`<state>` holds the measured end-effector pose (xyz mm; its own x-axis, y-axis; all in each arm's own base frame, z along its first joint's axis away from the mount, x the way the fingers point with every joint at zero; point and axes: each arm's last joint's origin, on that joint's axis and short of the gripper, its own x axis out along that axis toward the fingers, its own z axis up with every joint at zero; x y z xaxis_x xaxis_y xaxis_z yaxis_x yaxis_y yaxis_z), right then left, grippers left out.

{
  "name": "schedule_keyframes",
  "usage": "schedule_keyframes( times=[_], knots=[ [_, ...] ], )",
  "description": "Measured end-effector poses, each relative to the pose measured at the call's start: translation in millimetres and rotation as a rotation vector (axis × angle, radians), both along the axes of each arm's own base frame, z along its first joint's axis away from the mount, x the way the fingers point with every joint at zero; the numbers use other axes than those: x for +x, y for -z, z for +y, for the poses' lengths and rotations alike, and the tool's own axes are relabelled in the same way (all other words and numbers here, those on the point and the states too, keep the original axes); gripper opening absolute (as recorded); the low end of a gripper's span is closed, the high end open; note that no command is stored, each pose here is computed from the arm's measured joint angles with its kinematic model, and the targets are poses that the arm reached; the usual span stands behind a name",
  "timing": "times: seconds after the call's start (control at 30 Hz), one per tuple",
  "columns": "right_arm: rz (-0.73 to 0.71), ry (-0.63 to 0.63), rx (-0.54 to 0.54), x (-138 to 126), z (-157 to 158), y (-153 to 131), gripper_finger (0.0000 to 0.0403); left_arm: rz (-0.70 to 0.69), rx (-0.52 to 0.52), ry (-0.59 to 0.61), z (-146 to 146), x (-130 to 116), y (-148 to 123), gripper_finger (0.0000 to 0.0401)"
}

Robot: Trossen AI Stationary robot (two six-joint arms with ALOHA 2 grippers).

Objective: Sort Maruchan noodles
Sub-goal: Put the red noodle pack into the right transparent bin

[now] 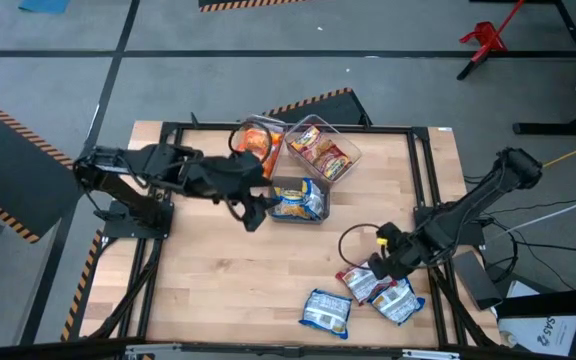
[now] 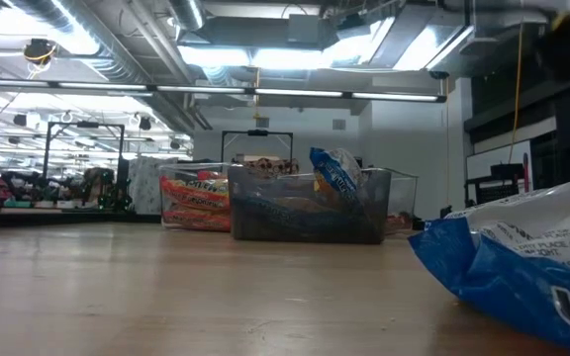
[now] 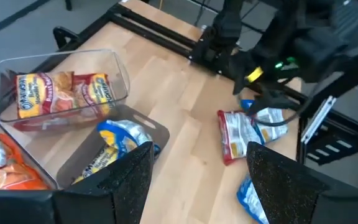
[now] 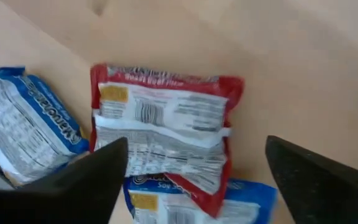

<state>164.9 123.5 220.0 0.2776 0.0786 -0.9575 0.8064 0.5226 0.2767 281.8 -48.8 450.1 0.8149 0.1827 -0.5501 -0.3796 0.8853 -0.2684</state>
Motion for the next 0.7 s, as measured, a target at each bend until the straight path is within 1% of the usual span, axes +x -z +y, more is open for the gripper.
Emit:
schedule_keyframes(
  times=[0.1, 0.17, 0.3, 0.43, 0.5, 0.57, 0.63, 0.7],
  knots=[
    [-0.05, 0.014, 0.062, 0, 0, 28, 0.0379, -0.012, 0.003, -0.001, -9, 1, 0, 0.0251],
    [-0.078, 0.018, 0.085, -2, -2, 45, 0.0382, -0.005, 0.009, -0.006, -14, 1, 2, 0.0251],
    [-0.137, 0.015, 0.141, -7, -5, 72, 0.0378, -0.022, 0.002, -0.024, -19, -2, 1, 0.0251],
    [-0.199, -0.008, 0.203, -11, -8, 88, 0.0367, -0.024, -0.013, -0.027, -22, -2, 1, 0.0251],
    [-0.222, -0.021, 0.213, -12, -8, 93, 0.0354, -0.024, -0.013, -0.028, -22, -2, 1, 0.0251],
    [-0.219, -0.018, 0.213, -12, -9, 95, 0.0331, -0.024, -0.012, -0.028, -22, -2, 1, 0.0251],
    [-0.208, -0.018, 0.207, -14, -10, 97, 0.0297, -0.026, -0.012, -0.033, -22, -2, 1, 0.0251],
    [-0.2, -0.02, 0.206, -14, -10, 98, 0.0253, -0.027, -0.008, -0.037, -22, -2, 1, 0.0251]
  ],
)
